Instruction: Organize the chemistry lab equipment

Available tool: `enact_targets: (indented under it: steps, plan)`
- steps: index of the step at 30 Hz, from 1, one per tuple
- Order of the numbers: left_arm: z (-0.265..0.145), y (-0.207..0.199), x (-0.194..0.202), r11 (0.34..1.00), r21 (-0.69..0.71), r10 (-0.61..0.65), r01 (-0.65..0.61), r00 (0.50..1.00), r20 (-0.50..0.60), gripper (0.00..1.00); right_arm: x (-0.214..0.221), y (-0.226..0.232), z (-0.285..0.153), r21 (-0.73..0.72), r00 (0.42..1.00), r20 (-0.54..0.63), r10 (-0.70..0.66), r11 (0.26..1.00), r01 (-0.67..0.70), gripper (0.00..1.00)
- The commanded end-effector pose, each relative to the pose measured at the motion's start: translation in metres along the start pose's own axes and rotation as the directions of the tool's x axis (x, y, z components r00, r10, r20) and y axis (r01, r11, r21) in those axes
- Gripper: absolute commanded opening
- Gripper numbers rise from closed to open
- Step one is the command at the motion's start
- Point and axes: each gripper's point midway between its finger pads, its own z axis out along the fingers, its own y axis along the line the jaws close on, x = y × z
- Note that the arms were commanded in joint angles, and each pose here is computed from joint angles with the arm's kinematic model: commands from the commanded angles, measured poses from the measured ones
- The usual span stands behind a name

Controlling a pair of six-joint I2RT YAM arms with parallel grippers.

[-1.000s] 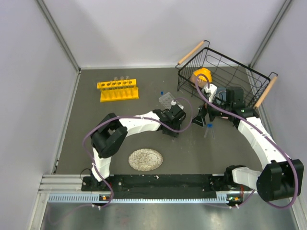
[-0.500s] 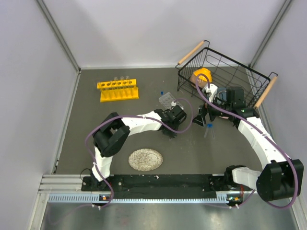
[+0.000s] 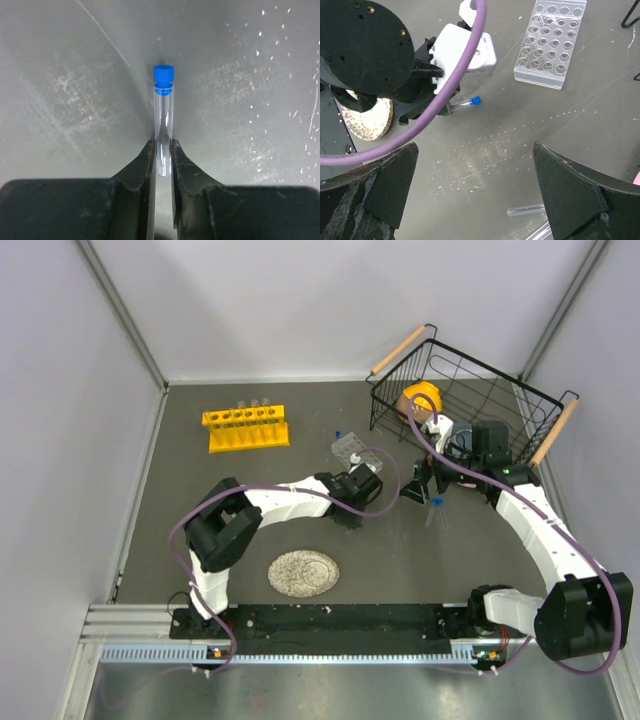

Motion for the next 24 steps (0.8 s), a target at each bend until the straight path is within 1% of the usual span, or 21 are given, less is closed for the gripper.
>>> enact_targets:
  steps: [1, 2, 4, 5, 6, 8, 9, 11, 12, 14, 15, 16, 17, 18, 19, 20, 22, 24]
  plan:
    - [-0.026, -0.002, -0.019, 0.999, 0.039, -0.022, 0.017, 0.993, 0.119, 0.0, -0.021, 0.004, -0.003, -0.025, 0.997, 0.058, -0.053, 0.998, 0.054, 0.99]
    - [-0.034, -0.003, -0.022, 0.998, 0.055, -0.03, 0.023, 0.989, 0.142, 0.0, -0.021, 0.004, -0.003, -0.025, 0.997, 0.058, -0.051, 0.998, 0.053, 0.99]
    - [-0.037, -0.003, -0.02, 0.996, 0.083, -0.045, 0.032, 0.985, 0.164, 0.0, -0.021, 0.005, -0.003, -0.029, 0.997, 0.06, -0.054, 0.998, 0.056, 0.99]
    - [-0.047, -0.006, -0.025, 0.993, 0.113, -0.058, 0.036, 0.979, 0.197, 0.0, -0.022, 0.006, -0.003, -0.03, 0.997, 0.061, -0.054, 0.998, 0.056, 0.99]
    - [-0.045, -0.002, -0.016, 0.992, 0.119, -0.057, 0.035, 0.98, 0.192, 0.0, -0.022, 0.006, -0.003, -0.033, 0.997, 0.061, -0.053, 0.998, 0.055, 0.99]
    - [-0.062, -0.01, -0.028, 0.98, 0.194, -0.084, 0.032, 0.959, 0.269, 0.0, -0.022, 0.007, -0.003, -0.041, 0.997, 0.062, -0.053, 0.998, 0.056, 0.99]
    - [-0.061, -0.006, -0.019, 0.98, 0.199, -0.08, 0.025, 0.959, 0.271, 0.0, -0.021, 0.007, -0.003, -0.042, 0.997, 0.063, -0.053, 0.998, 0.055, 0.99]
    - [-0.079, -0.013, -0.03, 0.964, 0.266, -0.105, 0.01, 0.932, 0.346, 0.0, -0.022, 0.011, -0.002, -0.063, 0.997, 0.069, -0.047, 0.997, 0.051, 0.99]
    - [-0.079, -0.011, -0.025, 0.962, 0.272, -0.096, -0.004, 0.93, 0.354, 0.0, -0.021, 0.013, -0.001, -0.078, 0.997, 0.068, -0.041, 0.996, 0.046, 0.99]
    - [-0.097, -0.019, -0.036, 0.942, 0.335, -0.114, -0.036, 0.901, 0.419, 0.0, -0.021, 0.023, 0.0, -0.136, 0.997, 0.077, -0.021, 0.99, 0.031, 0.99]
    - [-0.099, -0.019, -0.033, 0.936, 0.346, -0.1, -0.063, 0.895, 0.434, 0.0, -0.019, 0.025, 0.001, -0.165, 0.997, 0.075, -0.003, 0.986, 0.015, 0.99]
    - [-0.104, -0.022, -0.034, 0.927, 0.365, -0.097, -0.084, 0.888, 0.449, 0.0, -0.02, 0.036, 0.001, -0.228, 0.996, 0.085, 0.014, 0.974, 0.006, 0.99]
    - [-0.118, -0.03, -0.041, 0.903, 0.411, -0.106, -0.122, 0.865, 0.49, 0.0, -0.019, 0.041, 0.002, -0.268, 0.996, 0.082, 0.045, 0.963, -0.021, 0.99]
    - [-0.119, -0.03, -0.038, 0.897, 0.416, -0.094, -0.146, 0.858, 0.504, 0.0, -0.019, 0.046, 0.003, -0.307, 0.995, 0.078, 0.069, 0.951, -0.042, 0.99]
    - [-0.124, -0.033, -0.039, 0.889, 0.426, -0.092, -0.167, 0.847, 0.524, 0.0, -0.019, 0.054, 0.005, -0.376, 0.992, 0.071, 0.108, 0.924, -0.074, 0.99]
    - [-0.135, -0.04, -0.042, 0.864, 0.459, -0.094, -0.205, 0.831, 0.549, 0.0, -0.02, 0.058, 0.005, -0.41, 0.987, 0.057, 0.152, 0.905, -0.116, 0.99]
    - [-0.142, -0.044, -0.042, 0.848, 0.468, -0.079, -0.247, 0.815, 0.573, 0.0, -0.019, 0.066, 0.009, -0.475, 0.977, 0.028, 0.211, 0.863, -0.172, 0.99]
    - [-0.148, -0.051, -0.044, 0.826, 0.485, -0.068, -0.288, 0.802, 0.593, 0.0, -0.018, 0.069, 0.014, -0.493, 0.969, 0.002, 0.247, 0.843, -0.214, 0.99]
